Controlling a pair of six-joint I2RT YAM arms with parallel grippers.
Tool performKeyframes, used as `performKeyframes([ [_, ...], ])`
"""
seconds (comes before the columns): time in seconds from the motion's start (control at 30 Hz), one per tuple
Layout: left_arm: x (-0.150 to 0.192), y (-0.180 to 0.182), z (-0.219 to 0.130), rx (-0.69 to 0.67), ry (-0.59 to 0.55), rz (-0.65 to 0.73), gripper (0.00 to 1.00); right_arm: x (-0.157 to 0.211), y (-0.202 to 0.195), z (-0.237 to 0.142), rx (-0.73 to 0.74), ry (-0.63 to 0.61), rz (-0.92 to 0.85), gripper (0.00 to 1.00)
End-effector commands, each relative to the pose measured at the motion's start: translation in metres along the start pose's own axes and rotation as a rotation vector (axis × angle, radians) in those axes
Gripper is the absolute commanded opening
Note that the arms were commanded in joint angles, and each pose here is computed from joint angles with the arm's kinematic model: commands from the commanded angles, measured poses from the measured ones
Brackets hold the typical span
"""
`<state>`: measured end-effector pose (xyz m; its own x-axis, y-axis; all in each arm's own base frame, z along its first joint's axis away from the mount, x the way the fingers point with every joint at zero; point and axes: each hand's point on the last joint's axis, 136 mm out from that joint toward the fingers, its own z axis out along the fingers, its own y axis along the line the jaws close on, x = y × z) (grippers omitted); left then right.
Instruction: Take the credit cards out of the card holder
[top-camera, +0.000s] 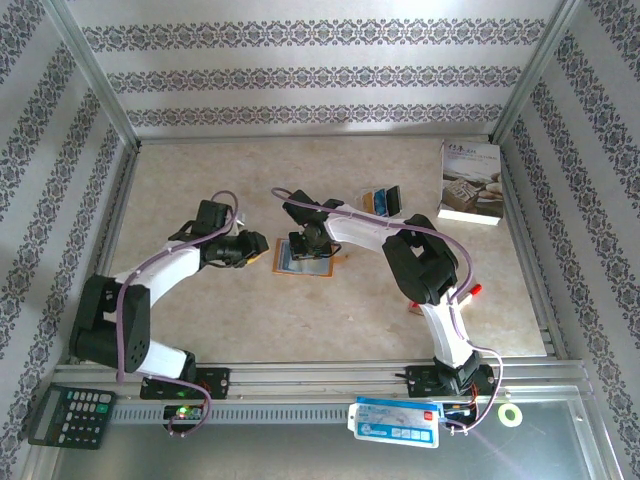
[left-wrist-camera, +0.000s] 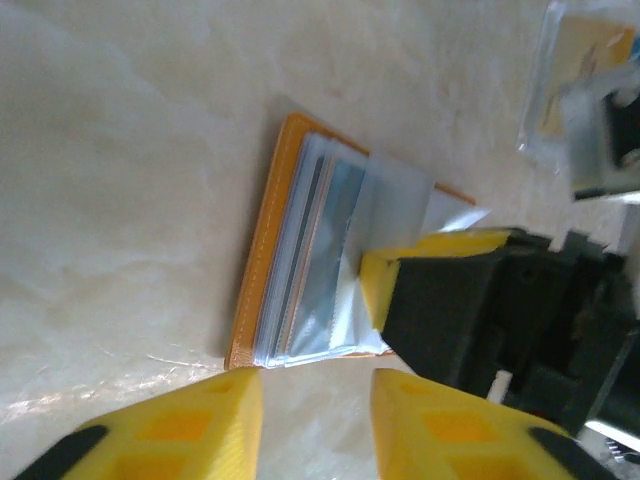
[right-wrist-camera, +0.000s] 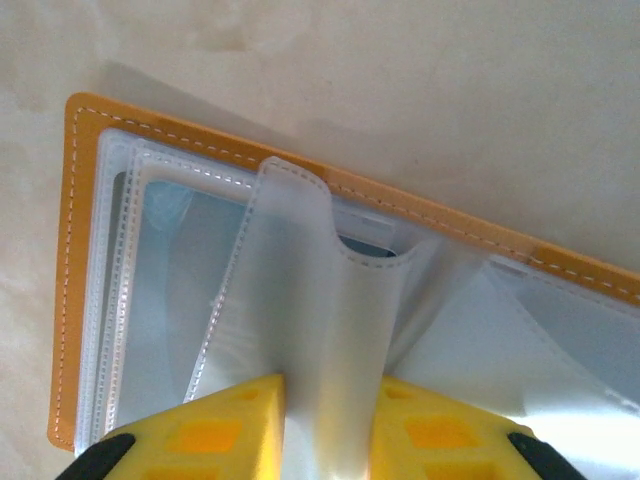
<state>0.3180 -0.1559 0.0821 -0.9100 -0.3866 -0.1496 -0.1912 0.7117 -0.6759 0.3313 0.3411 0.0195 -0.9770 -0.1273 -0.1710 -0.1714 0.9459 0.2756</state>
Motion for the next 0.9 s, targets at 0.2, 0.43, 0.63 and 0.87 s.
performKeyframes([
  [0.2, 0.008, -0.03, 0.036, 0.093, 0.059, 0.006, 0.19, 0.022, -0.02, 0.018, 0.028, 0.067, 0.021, 0.23],
  [0.43, 0.007, -0.017, 0.053, 0.041, 0.07, -0.006, 0.12, 0.02, -0.016, 0.013, 0.007, 0.05, 0.019, 0.23],
  [0.63, 0.005, -0.022, 0.061, 0.082, 0.079, -0.023, 0.08, 0.02, -0.016, 0.014, 0.002, 0.053, 0.017, 0.23],
  [0.87, 0.006, -0.003, 0.071, 0.01, 0.085, -0.048, 0.07, 0.016, -0.012, 0.007, 0.0, 0.034, 0.007, 0.23],
])
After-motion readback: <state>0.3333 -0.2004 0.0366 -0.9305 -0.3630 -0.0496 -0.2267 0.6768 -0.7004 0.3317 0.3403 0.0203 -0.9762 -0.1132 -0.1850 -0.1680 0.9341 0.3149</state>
